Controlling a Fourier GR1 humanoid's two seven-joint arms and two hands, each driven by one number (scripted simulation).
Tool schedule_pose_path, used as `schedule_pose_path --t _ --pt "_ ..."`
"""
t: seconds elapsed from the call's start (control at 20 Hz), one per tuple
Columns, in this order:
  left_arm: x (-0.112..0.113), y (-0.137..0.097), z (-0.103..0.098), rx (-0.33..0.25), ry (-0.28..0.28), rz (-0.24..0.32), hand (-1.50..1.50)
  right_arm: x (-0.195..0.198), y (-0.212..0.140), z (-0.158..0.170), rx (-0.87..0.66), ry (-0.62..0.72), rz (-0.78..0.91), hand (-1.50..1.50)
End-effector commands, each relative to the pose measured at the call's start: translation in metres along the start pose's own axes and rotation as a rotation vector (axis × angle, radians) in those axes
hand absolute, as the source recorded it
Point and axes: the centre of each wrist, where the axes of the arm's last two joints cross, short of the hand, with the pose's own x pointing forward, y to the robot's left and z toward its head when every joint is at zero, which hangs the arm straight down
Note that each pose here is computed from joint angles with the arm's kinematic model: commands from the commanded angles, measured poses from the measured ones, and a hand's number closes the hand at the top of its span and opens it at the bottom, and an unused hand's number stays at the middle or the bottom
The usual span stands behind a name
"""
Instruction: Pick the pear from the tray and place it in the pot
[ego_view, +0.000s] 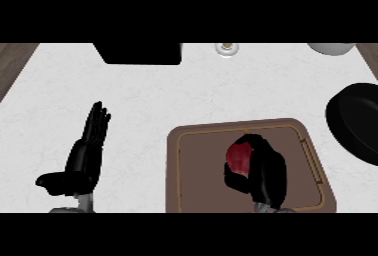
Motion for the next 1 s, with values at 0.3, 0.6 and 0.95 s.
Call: schedule_pose_path --t 0.3,0.6,0.95 --pt "-0.004 0.007 -0.008 0.007 0.002 -0.003 0.0 -0.017 -0.05 0.016 0.417 -0.678 0.354 1.5" --pt "-0.008 0.003 0.009 0.024 -0.002 -0.003 0.0 -0.011 -0.123 0.046 0.196 -0.773 0.236 1.5" --pt "0.013 0.019 -0.008 0.044 0.018 0.006 0.0 0.005 -0.196 0.074 -0.063 -0.729 0.199 1.5"
